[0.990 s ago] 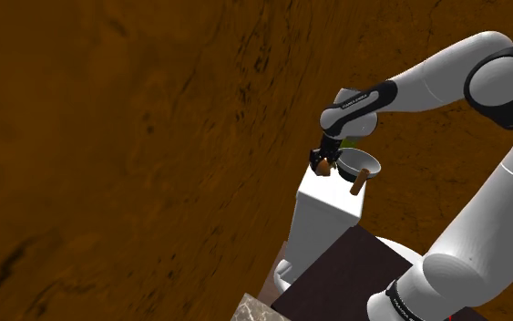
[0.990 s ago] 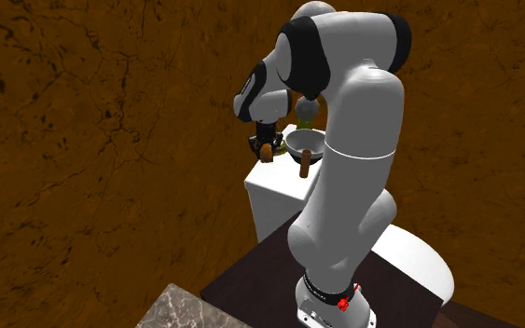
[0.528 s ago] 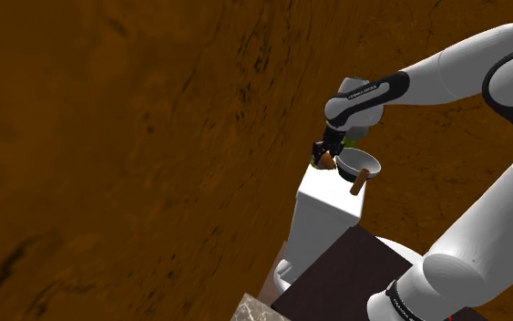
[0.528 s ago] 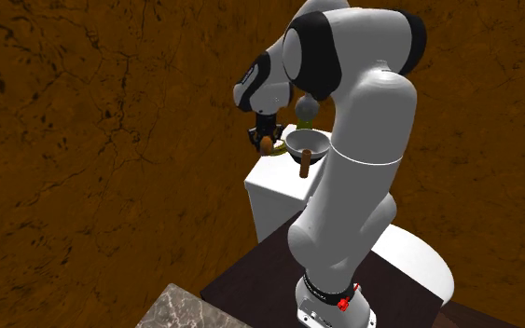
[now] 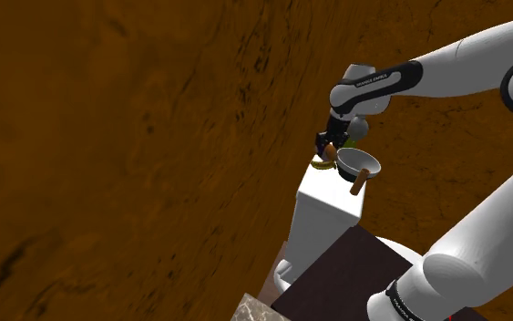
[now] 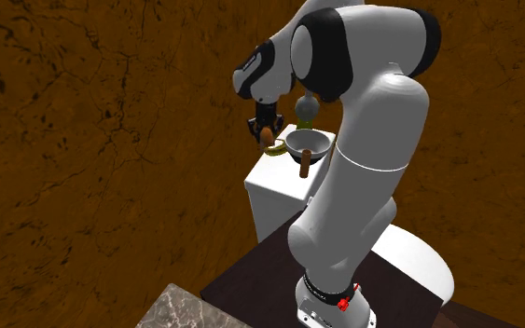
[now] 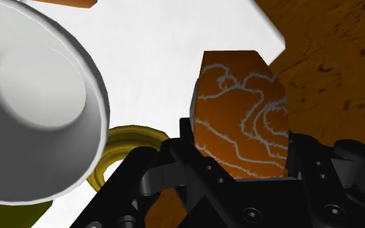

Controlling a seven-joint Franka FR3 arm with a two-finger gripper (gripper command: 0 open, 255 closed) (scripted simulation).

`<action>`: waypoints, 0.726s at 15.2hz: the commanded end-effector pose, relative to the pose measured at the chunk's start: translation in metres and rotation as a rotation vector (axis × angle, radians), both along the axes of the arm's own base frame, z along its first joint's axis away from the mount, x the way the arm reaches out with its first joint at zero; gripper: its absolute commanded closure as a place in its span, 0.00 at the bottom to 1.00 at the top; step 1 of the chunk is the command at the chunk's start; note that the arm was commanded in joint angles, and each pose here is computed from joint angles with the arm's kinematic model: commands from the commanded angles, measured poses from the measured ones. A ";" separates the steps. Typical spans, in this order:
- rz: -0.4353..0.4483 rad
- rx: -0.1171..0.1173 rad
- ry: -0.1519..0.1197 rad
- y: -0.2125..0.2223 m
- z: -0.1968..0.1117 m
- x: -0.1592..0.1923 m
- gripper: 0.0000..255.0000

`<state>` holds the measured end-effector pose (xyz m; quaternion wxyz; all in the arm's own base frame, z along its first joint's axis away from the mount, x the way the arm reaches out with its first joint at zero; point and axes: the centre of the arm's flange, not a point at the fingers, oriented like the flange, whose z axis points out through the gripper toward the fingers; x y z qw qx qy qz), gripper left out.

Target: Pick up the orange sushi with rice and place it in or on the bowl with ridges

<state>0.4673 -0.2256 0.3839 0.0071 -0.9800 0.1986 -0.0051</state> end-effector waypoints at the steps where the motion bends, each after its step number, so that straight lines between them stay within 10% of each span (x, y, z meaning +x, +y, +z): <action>1: 0.000 0.000 0.000 -0.001 0.012 0.000 1.00; 10: -0.001 0.000 0.000 -0.016 0.038 -0.007 1.00; 11: -0.001 0.000 0.000 -0.016 0.038 -0.007 0.00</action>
